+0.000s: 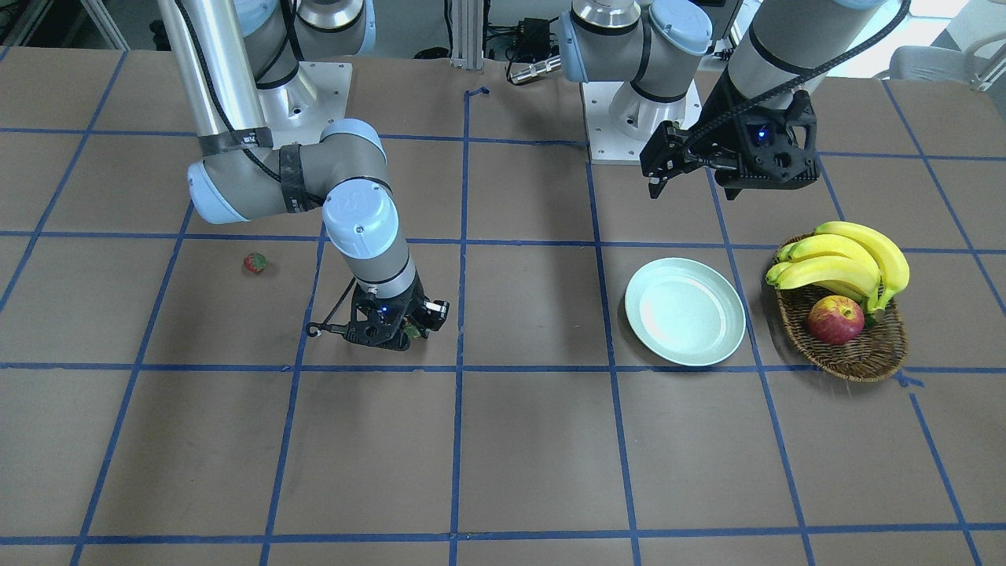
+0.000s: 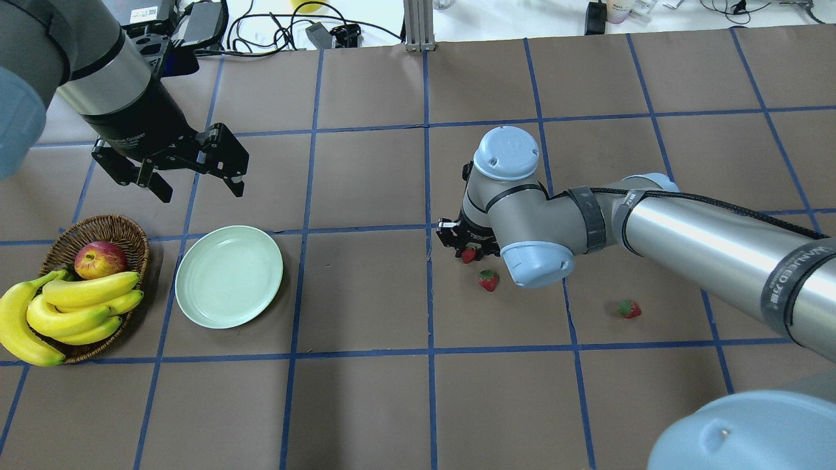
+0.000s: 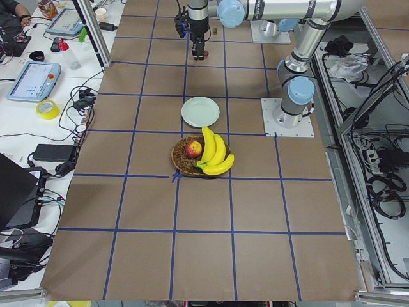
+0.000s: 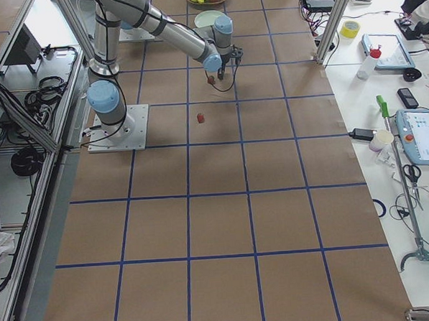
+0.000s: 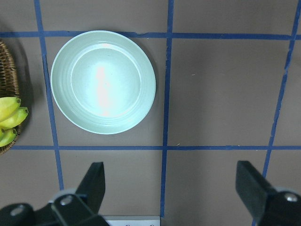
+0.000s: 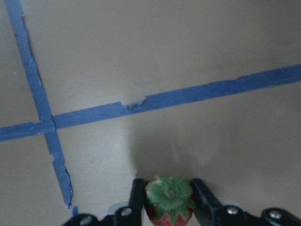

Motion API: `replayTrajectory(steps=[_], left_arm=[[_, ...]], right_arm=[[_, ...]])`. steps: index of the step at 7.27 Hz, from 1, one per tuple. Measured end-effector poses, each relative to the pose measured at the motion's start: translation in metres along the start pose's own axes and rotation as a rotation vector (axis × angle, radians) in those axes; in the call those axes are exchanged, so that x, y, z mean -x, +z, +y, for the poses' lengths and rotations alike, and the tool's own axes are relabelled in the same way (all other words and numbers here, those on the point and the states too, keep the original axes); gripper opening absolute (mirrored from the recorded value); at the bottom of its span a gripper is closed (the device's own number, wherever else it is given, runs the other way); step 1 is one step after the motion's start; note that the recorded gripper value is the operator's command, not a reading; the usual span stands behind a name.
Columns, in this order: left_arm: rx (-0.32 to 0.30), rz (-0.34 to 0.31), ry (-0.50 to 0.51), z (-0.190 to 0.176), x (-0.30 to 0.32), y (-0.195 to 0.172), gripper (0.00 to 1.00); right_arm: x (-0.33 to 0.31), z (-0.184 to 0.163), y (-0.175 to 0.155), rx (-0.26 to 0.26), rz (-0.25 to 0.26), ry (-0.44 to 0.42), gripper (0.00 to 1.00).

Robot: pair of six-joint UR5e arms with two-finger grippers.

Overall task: Collect all strawberries into plate
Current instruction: 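Carry the strawberry toward the plate and release it on the table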

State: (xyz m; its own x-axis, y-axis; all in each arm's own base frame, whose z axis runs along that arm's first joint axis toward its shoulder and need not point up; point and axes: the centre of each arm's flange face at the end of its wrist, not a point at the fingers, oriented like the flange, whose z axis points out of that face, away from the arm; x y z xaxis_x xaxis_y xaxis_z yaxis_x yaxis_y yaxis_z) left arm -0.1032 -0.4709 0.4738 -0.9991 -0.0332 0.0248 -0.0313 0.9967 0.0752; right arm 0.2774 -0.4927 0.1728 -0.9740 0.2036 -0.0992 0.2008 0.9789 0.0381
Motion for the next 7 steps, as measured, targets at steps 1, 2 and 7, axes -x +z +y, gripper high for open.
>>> replayTrajectory(steps=[1,2,7], left_arm=[[0.0,0.0,0.0,0.0,0.0,0.0,1.0],[0.0,0.0,0.0,0.0,0.0,0.0,1.0],[0.0,0.001,0.0,-0.001,0.0,0.001,1.0]], right_arm=[[0.001,0.0,-0.003,0.001,0.0,0.003,0.17],[0.002,-0.001,-0.007,-0.004,-0.003,0.007,0.15],[0.129,0.06,-0.05,-0.059,-0.069,0.101,0.14]])
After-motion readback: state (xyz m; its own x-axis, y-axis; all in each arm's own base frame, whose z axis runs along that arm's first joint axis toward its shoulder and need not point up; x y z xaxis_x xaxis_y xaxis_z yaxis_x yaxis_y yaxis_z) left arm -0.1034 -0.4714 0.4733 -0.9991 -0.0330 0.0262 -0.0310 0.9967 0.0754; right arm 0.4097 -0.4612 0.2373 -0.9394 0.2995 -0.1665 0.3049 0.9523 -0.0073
